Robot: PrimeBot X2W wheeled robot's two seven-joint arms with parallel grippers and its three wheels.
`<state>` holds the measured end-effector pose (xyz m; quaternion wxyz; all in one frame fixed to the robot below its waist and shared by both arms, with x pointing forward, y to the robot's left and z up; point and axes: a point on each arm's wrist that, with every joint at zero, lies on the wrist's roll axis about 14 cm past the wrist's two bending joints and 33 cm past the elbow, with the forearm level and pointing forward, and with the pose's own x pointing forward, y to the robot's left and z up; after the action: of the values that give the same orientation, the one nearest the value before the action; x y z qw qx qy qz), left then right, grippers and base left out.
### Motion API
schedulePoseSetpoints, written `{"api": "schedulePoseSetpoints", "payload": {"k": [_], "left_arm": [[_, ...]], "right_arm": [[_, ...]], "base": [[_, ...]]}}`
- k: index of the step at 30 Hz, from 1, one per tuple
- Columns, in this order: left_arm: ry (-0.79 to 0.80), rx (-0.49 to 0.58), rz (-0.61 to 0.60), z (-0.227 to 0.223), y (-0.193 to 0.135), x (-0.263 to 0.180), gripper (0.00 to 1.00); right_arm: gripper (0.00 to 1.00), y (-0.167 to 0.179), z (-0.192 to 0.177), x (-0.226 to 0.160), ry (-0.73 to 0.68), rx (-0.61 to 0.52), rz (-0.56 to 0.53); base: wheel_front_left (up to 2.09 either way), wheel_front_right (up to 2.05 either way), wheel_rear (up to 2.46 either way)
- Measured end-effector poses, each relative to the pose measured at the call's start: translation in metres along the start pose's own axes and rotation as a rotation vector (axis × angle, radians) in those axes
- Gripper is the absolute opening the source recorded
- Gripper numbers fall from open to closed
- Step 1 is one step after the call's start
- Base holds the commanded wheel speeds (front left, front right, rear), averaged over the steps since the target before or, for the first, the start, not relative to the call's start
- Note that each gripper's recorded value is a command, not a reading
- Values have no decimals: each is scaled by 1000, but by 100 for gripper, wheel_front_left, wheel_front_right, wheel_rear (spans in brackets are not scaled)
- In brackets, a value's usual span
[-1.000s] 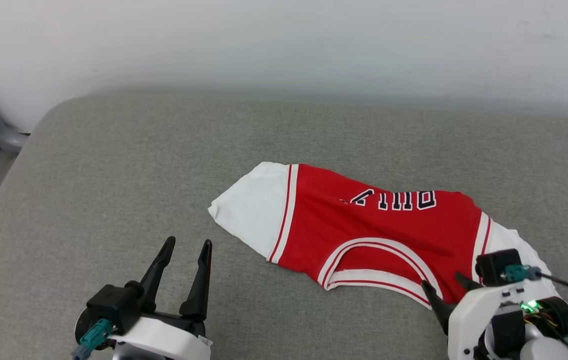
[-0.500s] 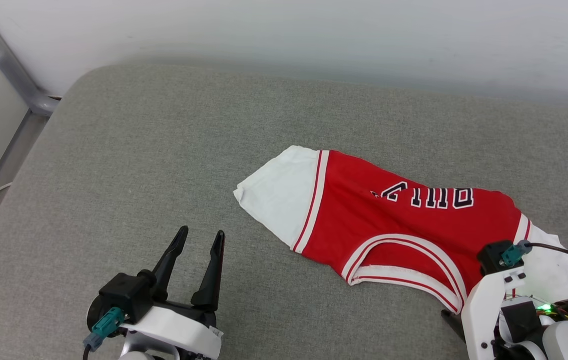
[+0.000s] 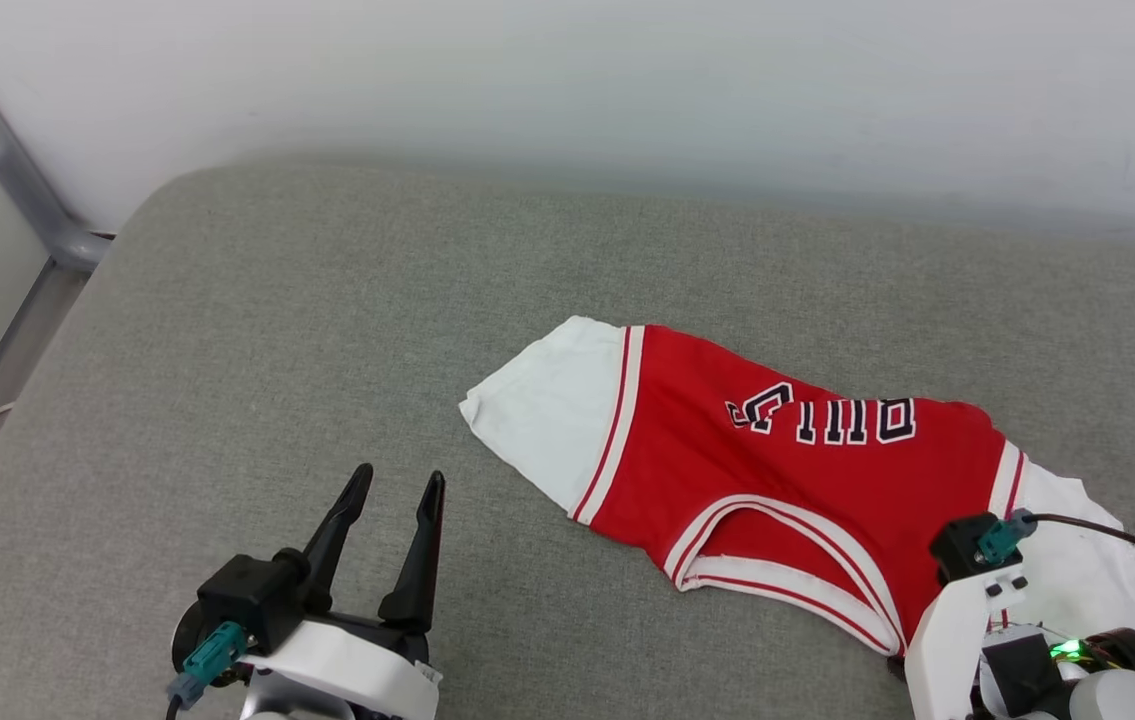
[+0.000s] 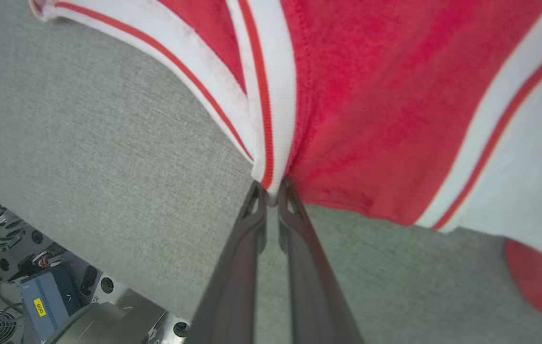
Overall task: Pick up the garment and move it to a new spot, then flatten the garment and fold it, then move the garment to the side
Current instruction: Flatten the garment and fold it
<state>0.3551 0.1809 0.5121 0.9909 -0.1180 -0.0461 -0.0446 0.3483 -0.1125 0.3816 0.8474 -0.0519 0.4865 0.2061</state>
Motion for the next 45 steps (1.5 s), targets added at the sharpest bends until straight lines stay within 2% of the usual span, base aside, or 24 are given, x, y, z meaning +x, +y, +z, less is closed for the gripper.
{"api": "schedulePoseSetpoints", "payload": {"k": [5,13,20,24,25,26,32,39,42,45], "left_arm": [[-12,-4,-14,3,-5,-4,100],[-28,-11,-26,8,-11,-13,100],[-32,-18,-23,8,-12,-14,100],[-21,-20,-22,5,-12,-14,100],[-19,-21,-22,4,-12,-13,100],[-16,-21,-21,3,-12,-13,100],[-4,-19,-20,0,-11,-12,100],[8,-23,-21,-4,-11,-9,100],[13,-23,-22,-6,-11,-5,100],[23,-24,-18,-9,-10,-2,100]], "right_arm": [[0,15,-6,-20,2,28,48],[0,40,-40,-50,78,22,94],[0,68,-89,-50,214,67,160],[0,60,-94,-41,214,58,115],[44,58,-91,-39,196,66,109],[100,56,-87,-37,175,68,105],[100,47,-52,-37,80,50,93],[100,10,25,-62,-78,22,25],[100,-17,47,-67,-83,-6,-52],[100,-39,52,-59,-31,11,-97]], "base": [[0,0,0],[0,0,0],[0,0,0],[0,0,0],[0,0,0],[0,0,0],[0,0,0],[0,0,0],[0,0,0],[0,0,0]]}}
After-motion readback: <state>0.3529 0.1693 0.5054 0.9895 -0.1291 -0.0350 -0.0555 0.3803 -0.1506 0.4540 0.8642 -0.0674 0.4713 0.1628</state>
